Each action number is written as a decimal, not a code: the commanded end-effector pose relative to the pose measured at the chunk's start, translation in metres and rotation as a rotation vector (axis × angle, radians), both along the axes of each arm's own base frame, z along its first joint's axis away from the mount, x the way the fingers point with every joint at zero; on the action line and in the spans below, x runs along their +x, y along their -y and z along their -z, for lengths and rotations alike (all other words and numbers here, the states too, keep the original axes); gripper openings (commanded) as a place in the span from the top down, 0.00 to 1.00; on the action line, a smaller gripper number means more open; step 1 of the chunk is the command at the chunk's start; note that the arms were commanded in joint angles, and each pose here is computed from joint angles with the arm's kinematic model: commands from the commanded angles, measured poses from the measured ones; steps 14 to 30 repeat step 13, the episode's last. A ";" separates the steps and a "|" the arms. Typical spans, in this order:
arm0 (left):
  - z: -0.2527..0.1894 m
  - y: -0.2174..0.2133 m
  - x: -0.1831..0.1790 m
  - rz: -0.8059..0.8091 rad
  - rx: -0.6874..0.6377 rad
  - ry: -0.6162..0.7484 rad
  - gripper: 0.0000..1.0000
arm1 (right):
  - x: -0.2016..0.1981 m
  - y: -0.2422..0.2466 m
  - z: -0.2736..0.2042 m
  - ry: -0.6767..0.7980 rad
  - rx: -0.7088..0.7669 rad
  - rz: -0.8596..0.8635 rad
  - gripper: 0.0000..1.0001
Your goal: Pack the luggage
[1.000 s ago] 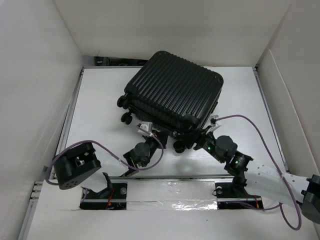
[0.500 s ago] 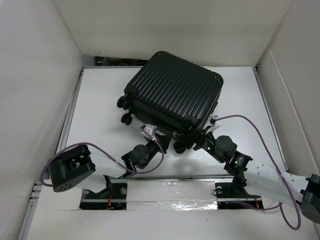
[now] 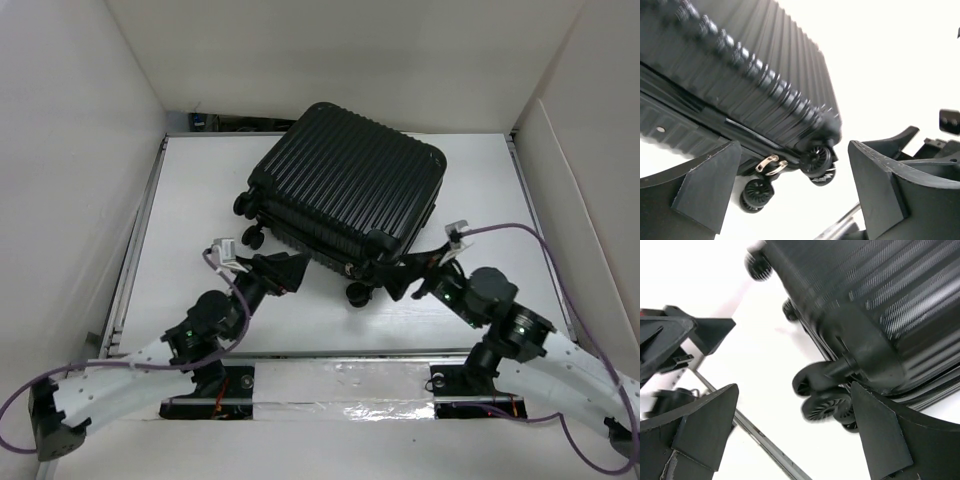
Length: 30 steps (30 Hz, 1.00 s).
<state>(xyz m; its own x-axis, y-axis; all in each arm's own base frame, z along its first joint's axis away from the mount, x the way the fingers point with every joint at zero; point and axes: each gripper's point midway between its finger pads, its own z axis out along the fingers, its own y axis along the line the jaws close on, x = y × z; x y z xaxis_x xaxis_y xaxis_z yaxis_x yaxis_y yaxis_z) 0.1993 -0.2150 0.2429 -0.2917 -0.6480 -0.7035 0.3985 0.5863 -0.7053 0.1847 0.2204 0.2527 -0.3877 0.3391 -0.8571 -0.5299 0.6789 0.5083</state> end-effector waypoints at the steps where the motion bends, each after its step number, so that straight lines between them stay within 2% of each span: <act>1: -0.010 -0.025 -0.007 -0.038 0.011 -0.073 0.13 | -0.006 0.035 -0.055 0.137 -0.016 0.066 0.00; 2: -0.036 -0.036 -0.012 -0.043 -0.045 -0.041 0.12 | -0.007 0.053 -0.073 0.173 0.005 0.125 0.00; 3: -0.034 -0.041 -0.014 -0.050 -0.041 -0.044 0.12 | -0.007 0.066 -0.084 0.195 0.006 0.168 0.00; 5: -0.060 -0.060 -0.021 -0.070 -0.082 -0.015 0.11 | -0.013 0.103 -0.114 0.246 0.023 0.262 0.00; 6: -0.074 -0.070 -0.024 -0.087 -0.110 0.003 0.11 | -0.010 0.127 -0.117 0.245 0.010 0.368 0.00; 10: -0.097 -0.092 -0.034 -0.099 -0.137 0.078 0.12 | -0.019 0.166 -0.138 0.277 0.086 0.481 0.00; 12: -0.097 -0.097 -0.034 -0.115 -0.135 0.087 0.10 | -0.017 0.158 -0.132 0.282 0.083 0.458 0.00; 13: -0.096 -0.096 -0.032 -0.121 -0.126 0.082 0.05 | -0.015 0.153 -0.130 0.279 0.079 0.448 0.00; 30: -0.096 -0.096 -0.032 -0.121 -0.126 0.082 0.05 | -0.015 0.153 -0.130 0.279 0.079 0.448 0.00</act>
